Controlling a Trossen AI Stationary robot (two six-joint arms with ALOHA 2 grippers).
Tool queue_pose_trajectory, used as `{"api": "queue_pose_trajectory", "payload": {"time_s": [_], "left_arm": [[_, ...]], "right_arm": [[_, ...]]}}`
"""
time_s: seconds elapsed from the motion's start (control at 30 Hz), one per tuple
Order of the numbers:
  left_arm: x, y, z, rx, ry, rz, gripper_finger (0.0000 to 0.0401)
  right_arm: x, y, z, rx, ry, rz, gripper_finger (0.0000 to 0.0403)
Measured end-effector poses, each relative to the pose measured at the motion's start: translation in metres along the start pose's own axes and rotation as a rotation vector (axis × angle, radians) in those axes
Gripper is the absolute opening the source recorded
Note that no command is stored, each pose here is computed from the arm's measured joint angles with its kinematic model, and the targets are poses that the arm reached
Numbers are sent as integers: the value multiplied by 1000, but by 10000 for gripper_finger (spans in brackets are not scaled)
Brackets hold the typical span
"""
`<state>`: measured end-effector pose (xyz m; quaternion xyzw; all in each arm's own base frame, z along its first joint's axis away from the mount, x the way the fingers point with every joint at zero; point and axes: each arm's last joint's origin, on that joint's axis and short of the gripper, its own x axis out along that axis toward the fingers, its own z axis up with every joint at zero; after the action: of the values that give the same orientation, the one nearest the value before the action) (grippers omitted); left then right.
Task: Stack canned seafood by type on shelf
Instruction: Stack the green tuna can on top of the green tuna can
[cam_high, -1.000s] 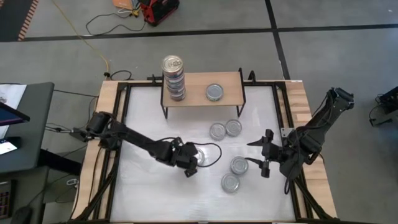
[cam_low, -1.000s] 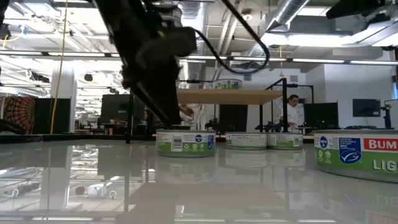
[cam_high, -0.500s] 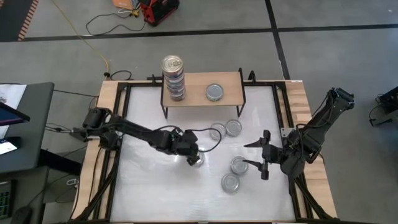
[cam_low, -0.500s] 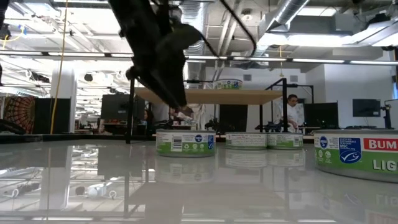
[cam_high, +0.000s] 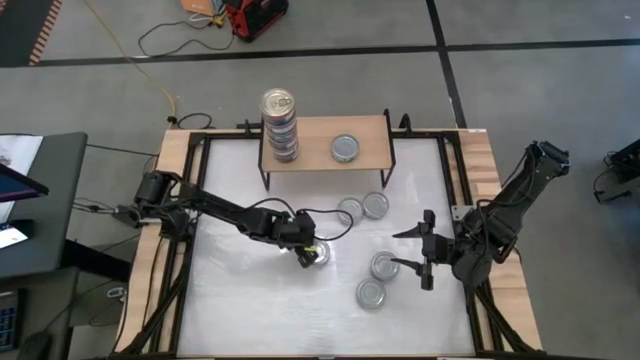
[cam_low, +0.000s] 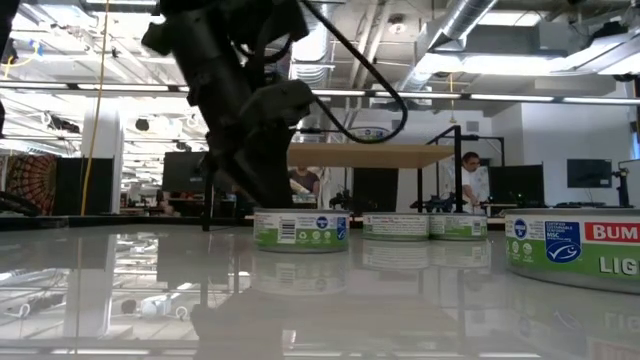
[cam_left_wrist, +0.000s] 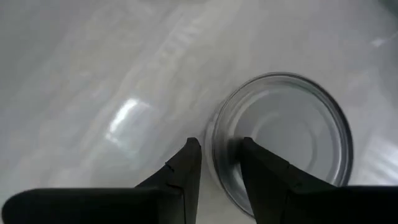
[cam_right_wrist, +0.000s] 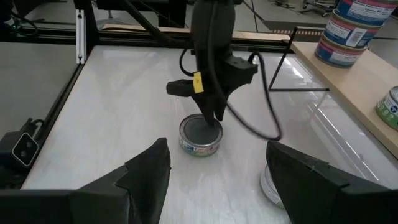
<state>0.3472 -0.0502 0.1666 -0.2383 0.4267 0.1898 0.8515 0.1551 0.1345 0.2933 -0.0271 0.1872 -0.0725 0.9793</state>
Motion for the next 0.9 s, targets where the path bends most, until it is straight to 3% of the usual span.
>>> {"api": "queue_pose_trajectory", "payload": {"time_s": [0.2, 0.4, 0.67, 0.9], "left_arm": [[2, 1, -3, -17, 5, -48, 89], [2, 0, -4, -19, 33, -79, 9], [5, 10, 5, 17, 56, -121, 1], [9, 25, 20, 6, 93, -207, 0]], "right_arm": [[2, -2, 1, 7, 0, -12, 290], [7, 1, 0, 6, 13, 0, 290], [46, 17, -1, -107, 63, 80, 290], [56, 14, 5, -96, 93, 105, 290]]}}
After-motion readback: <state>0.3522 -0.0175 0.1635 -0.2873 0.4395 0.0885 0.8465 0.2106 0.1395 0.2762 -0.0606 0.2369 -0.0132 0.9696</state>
